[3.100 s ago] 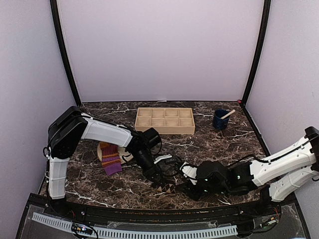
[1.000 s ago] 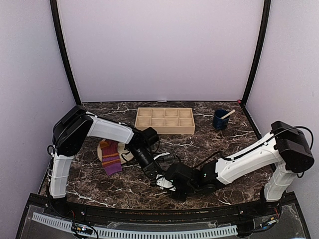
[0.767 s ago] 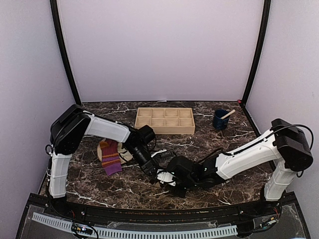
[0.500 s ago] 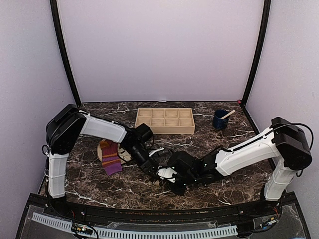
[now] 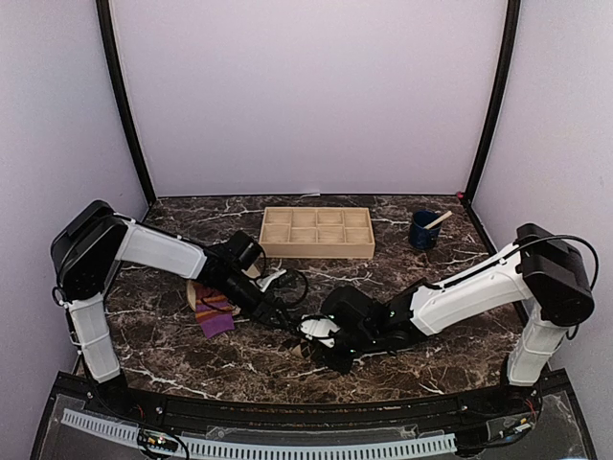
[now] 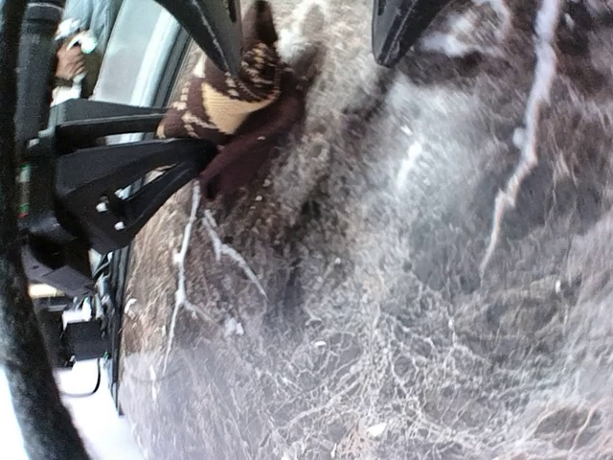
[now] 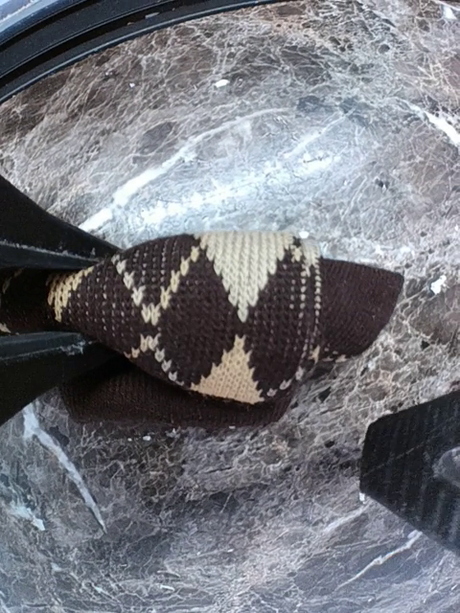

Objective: Roll the socks
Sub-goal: Roll the sock at the center of the board, then pick up the sock from the storage box.

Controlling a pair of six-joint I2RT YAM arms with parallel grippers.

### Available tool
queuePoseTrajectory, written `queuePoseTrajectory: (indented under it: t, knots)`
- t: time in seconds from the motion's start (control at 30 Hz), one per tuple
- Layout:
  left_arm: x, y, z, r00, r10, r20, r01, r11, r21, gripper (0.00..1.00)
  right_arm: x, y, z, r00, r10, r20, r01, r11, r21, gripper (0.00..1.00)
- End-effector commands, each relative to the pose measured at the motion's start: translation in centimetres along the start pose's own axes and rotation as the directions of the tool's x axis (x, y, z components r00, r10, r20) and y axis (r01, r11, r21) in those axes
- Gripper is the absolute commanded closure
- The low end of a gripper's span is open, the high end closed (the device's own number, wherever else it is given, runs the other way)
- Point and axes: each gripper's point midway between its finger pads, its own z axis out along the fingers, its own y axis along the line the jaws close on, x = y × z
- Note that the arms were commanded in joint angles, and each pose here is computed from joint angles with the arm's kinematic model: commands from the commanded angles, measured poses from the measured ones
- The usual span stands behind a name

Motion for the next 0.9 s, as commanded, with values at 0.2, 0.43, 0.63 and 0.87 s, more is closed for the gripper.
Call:
queuePoseTrajectory:
  t: [0.2,0.43,0.63,0.87]
  knots:
    - [0.4,-1.4,-2.1,0.927,-0.315,0.204,0.305,0.949,0.08,0.5,5.2,0.8,1.4,0.98,0.082,-0.18,-0.094,0.994,-0.06,0.86]
    - [1.3,-0.7,-3.7,0.788,-0.535,0.305,0.531,0.841,0.104,0.47,5.0,0.6,1.8,0.977,0.109,-0.184,-0.119,0.992,-0.042,0.86]
    - [2.1,-1.0,-2.7,0.713,-0.643,0.28,0.631,0.762,0.144,0.45,4.7,0.4,2.1,0.974,0.134,-0.184,-0.141,0.99,-0.029,0.86]
    - [2.7,-1.5,-1.9,0.692,-0.671,0.266,0.674,0.733,0.092,0.44,4.4,0.1,2.2,0.97,0.164,-0.179,-0.17,0.985,-0.017,0.86]
